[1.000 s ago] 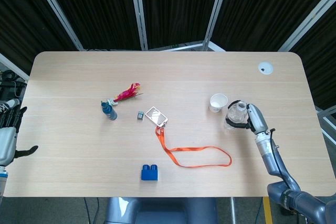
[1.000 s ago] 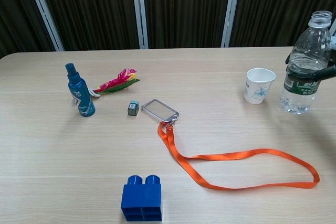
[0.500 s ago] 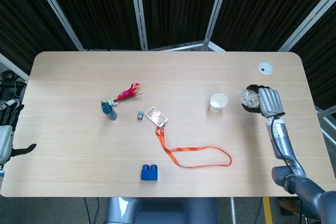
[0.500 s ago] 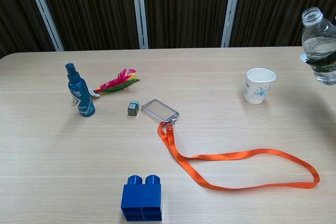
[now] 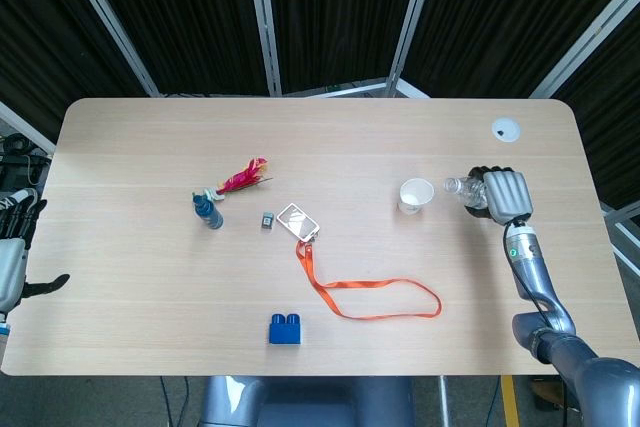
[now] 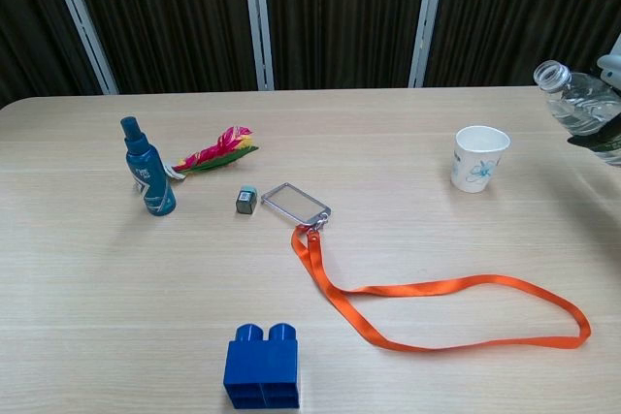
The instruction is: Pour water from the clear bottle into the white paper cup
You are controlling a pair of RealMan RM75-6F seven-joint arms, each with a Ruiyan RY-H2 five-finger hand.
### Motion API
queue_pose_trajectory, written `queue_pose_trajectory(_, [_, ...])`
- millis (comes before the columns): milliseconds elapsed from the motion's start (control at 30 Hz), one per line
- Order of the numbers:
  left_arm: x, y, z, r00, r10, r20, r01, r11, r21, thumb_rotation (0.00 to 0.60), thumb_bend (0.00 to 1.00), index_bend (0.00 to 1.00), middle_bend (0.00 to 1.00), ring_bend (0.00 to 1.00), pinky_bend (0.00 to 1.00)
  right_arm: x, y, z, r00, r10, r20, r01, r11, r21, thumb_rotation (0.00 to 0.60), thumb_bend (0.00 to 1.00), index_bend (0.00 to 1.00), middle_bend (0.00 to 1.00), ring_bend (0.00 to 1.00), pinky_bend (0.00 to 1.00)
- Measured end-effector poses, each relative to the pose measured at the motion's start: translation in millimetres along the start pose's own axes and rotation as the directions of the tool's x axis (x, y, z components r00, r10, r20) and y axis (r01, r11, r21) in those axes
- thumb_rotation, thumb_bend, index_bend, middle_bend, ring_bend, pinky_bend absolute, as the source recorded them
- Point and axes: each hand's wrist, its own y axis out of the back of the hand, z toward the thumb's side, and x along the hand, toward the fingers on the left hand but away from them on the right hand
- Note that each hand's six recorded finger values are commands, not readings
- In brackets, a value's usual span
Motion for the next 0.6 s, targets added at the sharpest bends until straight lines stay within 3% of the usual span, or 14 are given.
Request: queue_pose_trajectory(600, [1, -4, 0, 1.000, -0.011, -0.004, 0.011, 1.000, 0.009, 0.600, 0.07, 0.00, 0.00, 0.00, 0.00, -13, -5, 3, 0.998, 0.025, 0.050, -0.034, 0.979, 0.201, 0.600, 0.57, 0.46, 0.52, 0.42, 0.41])
